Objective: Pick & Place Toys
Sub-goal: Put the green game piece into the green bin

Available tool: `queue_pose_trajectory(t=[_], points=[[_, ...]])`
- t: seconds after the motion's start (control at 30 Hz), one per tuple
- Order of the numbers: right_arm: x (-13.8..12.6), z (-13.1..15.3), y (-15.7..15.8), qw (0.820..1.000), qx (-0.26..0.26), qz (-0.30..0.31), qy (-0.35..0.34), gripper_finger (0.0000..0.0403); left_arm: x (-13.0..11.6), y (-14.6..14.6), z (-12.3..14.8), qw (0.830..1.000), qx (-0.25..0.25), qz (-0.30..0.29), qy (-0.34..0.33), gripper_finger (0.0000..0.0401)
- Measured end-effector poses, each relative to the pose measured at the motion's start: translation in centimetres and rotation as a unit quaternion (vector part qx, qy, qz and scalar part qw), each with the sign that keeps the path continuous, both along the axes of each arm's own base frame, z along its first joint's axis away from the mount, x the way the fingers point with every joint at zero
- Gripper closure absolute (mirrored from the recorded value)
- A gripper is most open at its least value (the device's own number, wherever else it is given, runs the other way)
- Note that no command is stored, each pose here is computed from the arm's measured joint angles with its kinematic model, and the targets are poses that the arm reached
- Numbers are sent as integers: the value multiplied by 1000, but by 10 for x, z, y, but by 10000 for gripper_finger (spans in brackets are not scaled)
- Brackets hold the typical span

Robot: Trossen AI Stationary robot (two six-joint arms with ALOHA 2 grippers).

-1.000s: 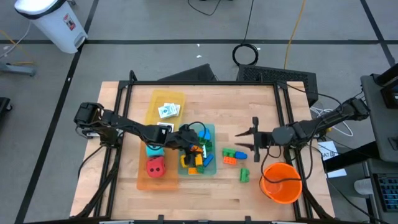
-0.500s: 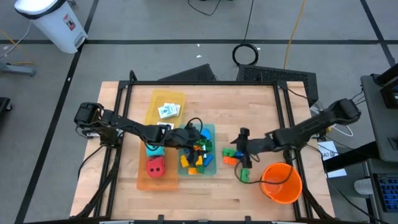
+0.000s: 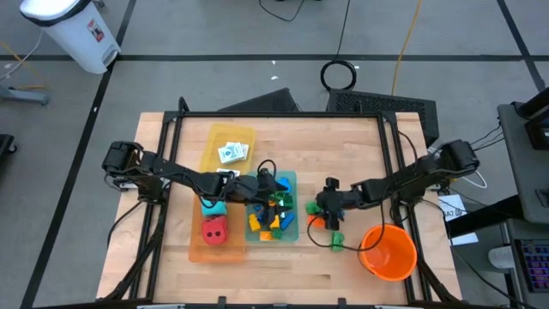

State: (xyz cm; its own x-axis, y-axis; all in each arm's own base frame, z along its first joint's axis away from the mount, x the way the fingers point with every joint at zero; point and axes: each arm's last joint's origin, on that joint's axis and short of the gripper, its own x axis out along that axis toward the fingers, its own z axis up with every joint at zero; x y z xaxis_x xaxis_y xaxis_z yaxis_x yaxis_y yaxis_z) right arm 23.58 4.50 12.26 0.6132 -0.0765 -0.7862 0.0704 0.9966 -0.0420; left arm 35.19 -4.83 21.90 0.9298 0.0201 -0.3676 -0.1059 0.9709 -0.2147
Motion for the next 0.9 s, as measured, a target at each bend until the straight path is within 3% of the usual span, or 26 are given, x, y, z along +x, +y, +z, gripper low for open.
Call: queue_pose_trajectory(t=[0.17,0.43,0.7,0.9], points=[[-1,-2,0,1000,9,21,10,203,0,0,1,1000,-2,0,-6,66],[2,2,1,997,-20,69,-9,275,2,0,5,1000,-4,0,-25,66],[-2,17,-1,997,-48,58,-34,275,2,1,5,999,-32,31,-30,66],[-13,46,8,990,-87,43,-103,275,6,-3,-5,991,-107,72,-29,66]])
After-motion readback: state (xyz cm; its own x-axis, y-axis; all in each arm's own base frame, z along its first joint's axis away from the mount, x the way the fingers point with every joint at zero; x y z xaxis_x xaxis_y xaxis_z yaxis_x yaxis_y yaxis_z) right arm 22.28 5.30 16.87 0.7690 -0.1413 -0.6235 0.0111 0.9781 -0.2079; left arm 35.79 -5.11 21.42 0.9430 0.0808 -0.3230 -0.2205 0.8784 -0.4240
